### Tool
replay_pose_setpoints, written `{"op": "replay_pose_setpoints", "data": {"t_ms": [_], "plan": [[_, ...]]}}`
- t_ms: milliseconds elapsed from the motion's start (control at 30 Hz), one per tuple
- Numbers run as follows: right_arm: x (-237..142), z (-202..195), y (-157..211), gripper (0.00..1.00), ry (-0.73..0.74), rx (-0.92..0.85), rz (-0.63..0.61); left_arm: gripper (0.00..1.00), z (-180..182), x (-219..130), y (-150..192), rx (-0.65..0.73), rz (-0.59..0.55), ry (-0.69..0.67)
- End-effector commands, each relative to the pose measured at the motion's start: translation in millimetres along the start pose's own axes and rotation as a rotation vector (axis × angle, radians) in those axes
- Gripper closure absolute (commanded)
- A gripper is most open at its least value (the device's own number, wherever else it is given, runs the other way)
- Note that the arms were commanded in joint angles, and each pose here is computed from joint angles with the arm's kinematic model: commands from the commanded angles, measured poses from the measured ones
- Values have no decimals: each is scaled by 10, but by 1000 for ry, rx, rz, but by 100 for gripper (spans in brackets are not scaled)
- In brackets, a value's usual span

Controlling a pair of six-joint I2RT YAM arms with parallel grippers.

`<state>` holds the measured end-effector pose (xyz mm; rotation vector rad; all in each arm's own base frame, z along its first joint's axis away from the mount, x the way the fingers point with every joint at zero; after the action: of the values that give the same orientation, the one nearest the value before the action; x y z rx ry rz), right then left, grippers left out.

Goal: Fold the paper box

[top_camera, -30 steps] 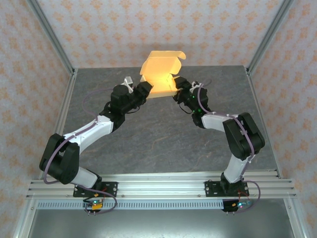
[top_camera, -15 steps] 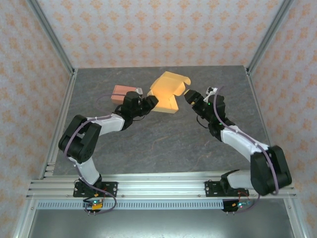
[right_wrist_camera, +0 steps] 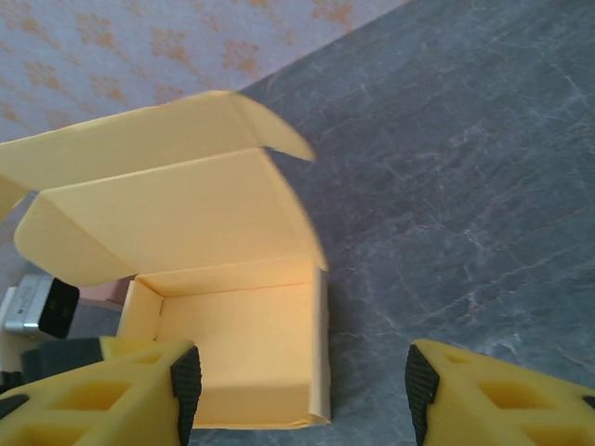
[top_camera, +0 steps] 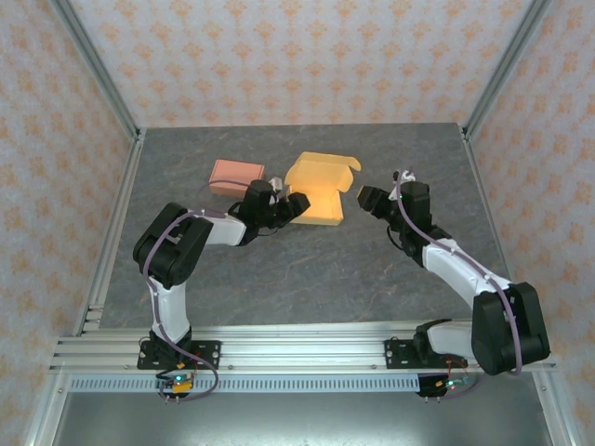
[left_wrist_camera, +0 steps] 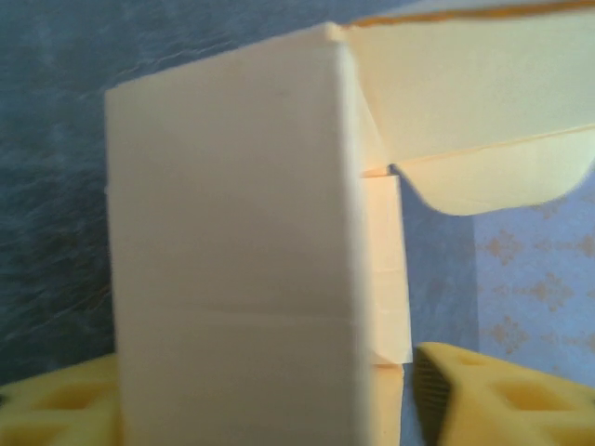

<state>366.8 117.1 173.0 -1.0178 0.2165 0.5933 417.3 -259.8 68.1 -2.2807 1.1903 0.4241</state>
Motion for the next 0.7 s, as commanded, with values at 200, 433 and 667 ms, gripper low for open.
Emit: {"op": "replay_pose_setpoints", "data": {"t_ms": [200, 433, 667], "plan": [[25, 25, -355, 33, -44, 65, 46, 0, -58, -498, -79, 160, -14, -148], [45, -143, -707, 23, 56, 449, 108, 0, -121, -935, -307, 116, -75, -160], [511, -6, -609, 16, 34, 788, 387, 0, -406, -1319, -911, -50, -225, -138]]}}
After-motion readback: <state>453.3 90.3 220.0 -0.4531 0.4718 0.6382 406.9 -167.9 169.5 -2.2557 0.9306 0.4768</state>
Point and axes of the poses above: each hand's point on the last joint's axis, 136 mm out from that joint toward the fingers, its own x axis out along the fingers, its own z axis along the line the jaws close on, y = z × x, the point moved 1 cm from there along -x, back along the fingers
